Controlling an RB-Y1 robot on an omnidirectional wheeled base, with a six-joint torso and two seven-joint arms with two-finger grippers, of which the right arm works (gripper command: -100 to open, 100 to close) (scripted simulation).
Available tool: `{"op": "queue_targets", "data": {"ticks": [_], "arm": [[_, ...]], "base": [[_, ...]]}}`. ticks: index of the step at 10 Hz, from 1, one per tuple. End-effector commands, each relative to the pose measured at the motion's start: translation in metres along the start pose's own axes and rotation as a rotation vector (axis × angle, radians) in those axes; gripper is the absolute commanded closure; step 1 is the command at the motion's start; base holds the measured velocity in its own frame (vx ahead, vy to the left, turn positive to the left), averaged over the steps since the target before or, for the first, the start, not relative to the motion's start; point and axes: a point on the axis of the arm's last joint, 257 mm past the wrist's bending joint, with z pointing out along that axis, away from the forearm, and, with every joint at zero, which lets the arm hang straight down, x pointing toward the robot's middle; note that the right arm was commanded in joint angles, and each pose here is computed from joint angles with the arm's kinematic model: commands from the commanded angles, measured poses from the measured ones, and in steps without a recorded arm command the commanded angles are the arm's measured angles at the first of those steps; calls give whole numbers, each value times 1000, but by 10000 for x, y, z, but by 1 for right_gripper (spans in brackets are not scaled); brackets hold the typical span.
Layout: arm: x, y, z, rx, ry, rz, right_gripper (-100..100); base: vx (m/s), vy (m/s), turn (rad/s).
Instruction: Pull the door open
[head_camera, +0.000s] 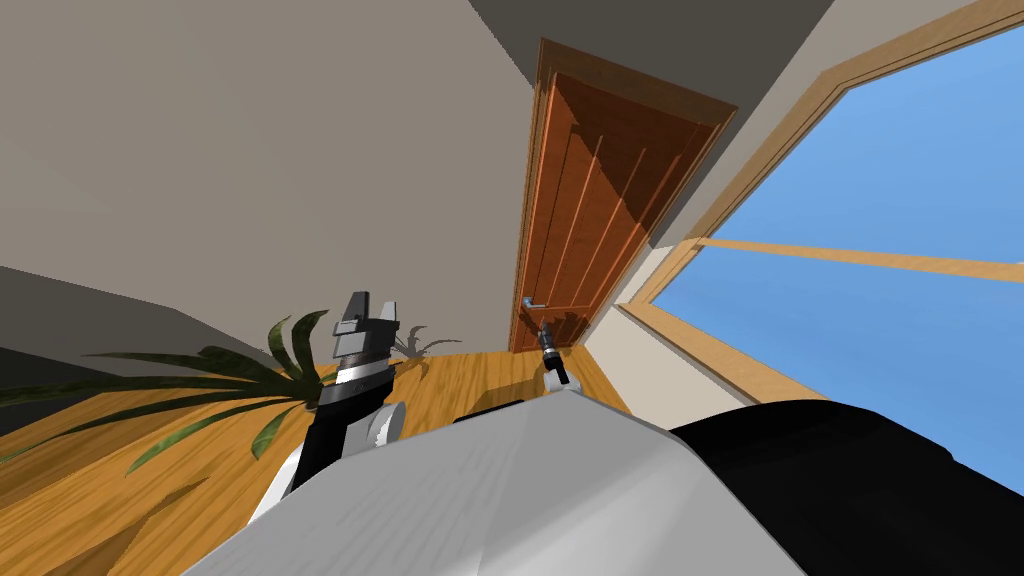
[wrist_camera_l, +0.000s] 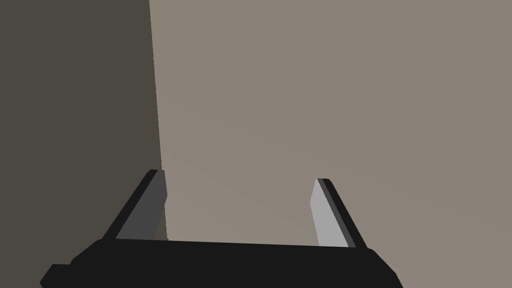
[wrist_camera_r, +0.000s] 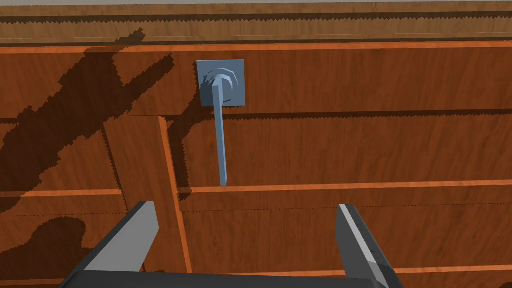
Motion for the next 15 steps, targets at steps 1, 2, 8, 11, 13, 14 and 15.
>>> {"op": "queue_targets", "data": {"ticks": [1, 2, 8, 11, 13, 14, 15], "arm": [[-20, -49, 0, 10, -4, 1, -100], [-33, -79, -1, 16, -7, 1, -100], [-110, -248, -12, 52, -24, 3, -100], [-166, -357, -28, 78, -36, 3, -100], [-311, -355, -73, 75, -51, 3, -100], [-430, -359, -112, 76, -64, 3, -100], [-430, -359, -112, 76, -64, 3, -100]], "base": [[71, -42, 42], [72, -37, 46], [77, -28, 45], [121, -47, 69], [84, -9, 68], [199, 22, 133], [158, 15, 49]]}}
